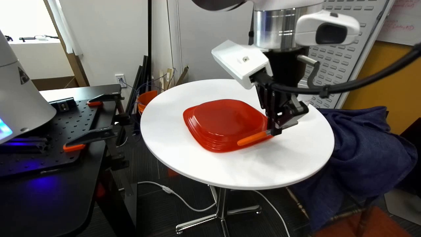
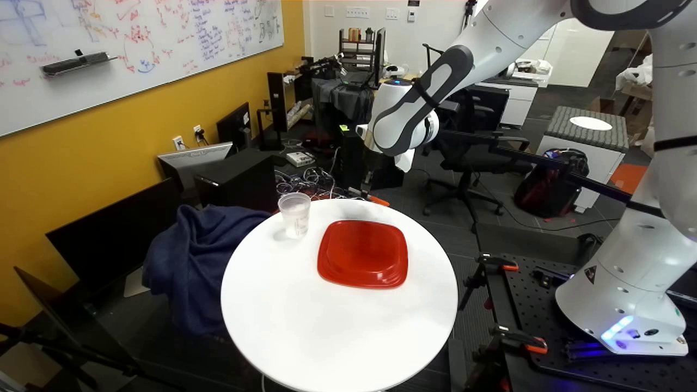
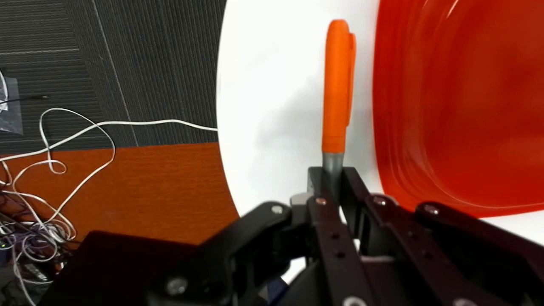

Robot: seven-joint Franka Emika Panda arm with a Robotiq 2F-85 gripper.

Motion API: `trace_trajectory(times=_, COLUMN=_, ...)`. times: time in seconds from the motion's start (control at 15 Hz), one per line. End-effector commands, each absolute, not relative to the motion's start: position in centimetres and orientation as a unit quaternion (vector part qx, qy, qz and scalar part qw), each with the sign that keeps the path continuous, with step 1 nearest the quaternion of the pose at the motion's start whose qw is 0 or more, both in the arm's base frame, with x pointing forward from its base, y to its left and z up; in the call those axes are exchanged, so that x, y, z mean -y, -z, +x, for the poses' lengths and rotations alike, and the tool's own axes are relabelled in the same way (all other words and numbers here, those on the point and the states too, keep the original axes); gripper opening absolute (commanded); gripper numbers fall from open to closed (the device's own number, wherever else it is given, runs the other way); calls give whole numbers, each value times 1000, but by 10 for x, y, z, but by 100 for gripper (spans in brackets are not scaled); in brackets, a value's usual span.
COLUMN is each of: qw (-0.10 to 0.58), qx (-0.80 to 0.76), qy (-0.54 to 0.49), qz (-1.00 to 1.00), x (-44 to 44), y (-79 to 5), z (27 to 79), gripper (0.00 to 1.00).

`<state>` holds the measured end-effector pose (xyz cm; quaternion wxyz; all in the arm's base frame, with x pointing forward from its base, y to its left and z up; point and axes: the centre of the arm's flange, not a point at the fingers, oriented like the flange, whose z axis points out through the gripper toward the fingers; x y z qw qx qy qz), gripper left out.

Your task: Move the pen to the right

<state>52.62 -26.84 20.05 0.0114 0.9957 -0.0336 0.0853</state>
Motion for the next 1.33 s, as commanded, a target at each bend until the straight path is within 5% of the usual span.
trace_trajectory(times=0.0, qw=3, qx=37, qy=-73, qz=997, x=275, y=-188, z=547, gripper=3)
trace_trajectory(times=1.27, qw=2, qx=119, qy=-42, qz=992, x=281, y=-148, z=556, gripper=3)
